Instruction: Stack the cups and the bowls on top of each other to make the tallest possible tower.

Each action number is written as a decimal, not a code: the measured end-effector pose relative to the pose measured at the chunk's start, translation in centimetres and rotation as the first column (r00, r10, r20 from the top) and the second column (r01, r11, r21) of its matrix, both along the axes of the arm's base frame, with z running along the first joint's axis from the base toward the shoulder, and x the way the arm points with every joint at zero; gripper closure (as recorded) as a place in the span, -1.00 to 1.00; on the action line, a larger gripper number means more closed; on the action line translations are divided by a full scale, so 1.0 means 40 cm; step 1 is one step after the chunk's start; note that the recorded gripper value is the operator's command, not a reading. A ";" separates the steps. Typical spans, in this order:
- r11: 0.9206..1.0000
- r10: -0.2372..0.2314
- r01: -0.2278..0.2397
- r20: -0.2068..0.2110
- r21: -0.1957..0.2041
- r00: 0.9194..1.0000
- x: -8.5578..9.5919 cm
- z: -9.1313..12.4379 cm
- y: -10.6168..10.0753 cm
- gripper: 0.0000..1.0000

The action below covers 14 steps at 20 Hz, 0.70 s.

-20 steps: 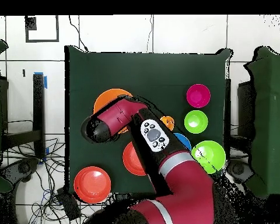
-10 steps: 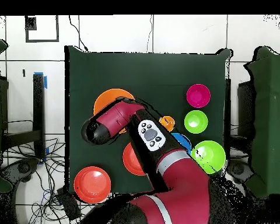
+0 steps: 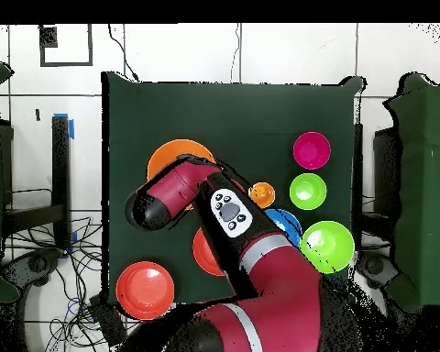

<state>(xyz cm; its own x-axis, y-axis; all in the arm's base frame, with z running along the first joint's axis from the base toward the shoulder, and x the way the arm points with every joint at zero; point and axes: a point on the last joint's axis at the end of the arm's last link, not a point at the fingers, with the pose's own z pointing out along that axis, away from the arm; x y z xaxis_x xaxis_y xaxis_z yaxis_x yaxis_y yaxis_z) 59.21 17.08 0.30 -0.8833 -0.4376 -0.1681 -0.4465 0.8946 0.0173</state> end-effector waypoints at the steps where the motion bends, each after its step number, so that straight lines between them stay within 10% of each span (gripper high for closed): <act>1: 1.000 0.002 -0.002 0.000 -0.002 1.000 -0.001 0.000 0.002 1.00; 14: 0.998 0.060 -0.059 0.024 -0.038 0.998 -0.013 0.009 0.031 1.00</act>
